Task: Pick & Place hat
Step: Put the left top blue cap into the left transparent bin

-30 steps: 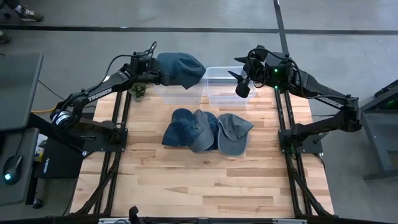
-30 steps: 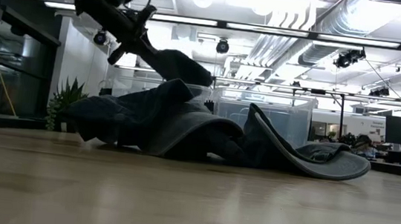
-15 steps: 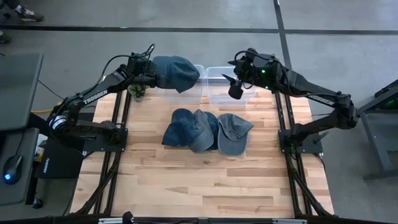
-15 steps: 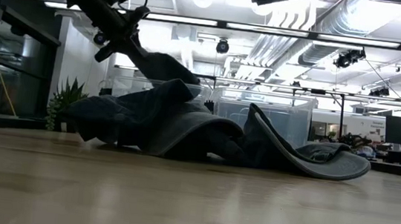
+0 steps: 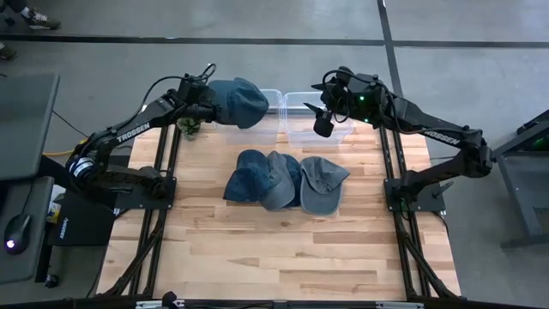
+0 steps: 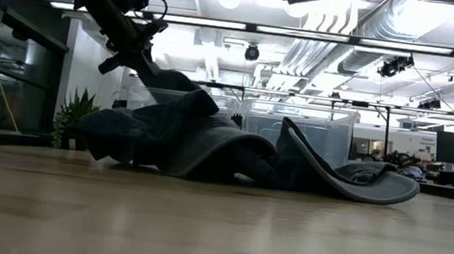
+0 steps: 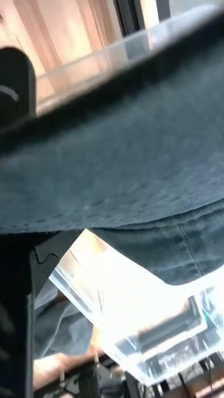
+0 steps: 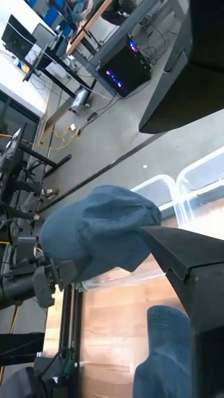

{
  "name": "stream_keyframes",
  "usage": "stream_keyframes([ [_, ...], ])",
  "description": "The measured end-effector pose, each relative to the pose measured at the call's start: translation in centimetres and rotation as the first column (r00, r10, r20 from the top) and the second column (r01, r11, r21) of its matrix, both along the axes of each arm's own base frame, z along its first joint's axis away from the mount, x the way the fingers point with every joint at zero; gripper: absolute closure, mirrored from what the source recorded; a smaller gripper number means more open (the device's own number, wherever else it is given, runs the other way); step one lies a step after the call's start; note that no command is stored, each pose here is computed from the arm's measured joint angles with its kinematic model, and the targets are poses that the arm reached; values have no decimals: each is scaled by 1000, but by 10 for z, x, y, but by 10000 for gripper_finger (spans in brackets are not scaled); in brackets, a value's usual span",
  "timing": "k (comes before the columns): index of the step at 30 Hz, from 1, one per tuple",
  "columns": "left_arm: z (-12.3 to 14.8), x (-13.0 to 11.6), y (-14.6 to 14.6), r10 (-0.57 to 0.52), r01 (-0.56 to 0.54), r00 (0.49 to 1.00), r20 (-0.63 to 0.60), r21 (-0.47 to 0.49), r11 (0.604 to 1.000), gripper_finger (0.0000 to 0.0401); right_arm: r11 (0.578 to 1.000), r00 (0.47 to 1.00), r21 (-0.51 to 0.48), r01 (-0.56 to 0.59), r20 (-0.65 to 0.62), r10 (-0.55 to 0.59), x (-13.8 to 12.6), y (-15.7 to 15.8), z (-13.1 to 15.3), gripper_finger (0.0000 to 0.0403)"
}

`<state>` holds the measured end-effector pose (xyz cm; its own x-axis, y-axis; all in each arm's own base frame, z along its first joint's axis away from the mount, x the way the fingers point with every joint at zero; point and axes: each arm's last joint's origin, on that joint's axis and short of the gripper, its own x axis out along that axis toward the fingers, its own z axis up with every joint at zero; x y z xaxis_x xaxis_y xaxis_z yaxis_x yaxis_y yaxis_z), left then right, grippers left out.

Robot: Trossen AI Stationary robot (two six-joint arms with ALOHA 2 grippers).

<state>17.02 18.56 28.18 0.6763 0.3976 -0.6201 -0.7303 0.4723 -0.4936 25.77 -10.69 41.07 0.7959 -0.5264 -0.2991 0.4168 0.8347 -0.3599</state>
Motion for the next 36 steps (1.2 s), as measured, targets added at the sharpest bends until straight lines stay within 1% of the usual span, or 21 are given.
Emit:
stream_keyframes([
  [3, -1, 0, 0, -3, 3, 1000, -8, 0, 1000, 396, 1000, 1000, 7, -4, 7, 4, 0, 0, 0, 151],
  [9, -3, -2, -1, 1, -1, 999, -47, -3, 1000, 396, 997, 998, 52, -53, 23, 52, 1, 2, -1, 151],
  [15, -6, -4, -3, 8, -10, 997, -82, -20, 1000, 396, 997, 998, 53, -61, 24, 59, 1, 2, -1, 151],
  [23, -6, -4, -3, 3, -6, 997, -75, -30, 1000, 392, 996, 998, 59, -59, 28, 58, 1, 2, -1, 151],
  [31, -6, -4, -3, 4, -7, 997, -75, -29, 1000, 319, 996, 998, 60, -62, 29, 60, 1, 2, -1, 151],
  [36, -5, -4, -3, -13, 13, 996, -83, -5, 1000, 274, 996, 998, 60, -62, 28, 60, 1, 2, -1, 151],
])
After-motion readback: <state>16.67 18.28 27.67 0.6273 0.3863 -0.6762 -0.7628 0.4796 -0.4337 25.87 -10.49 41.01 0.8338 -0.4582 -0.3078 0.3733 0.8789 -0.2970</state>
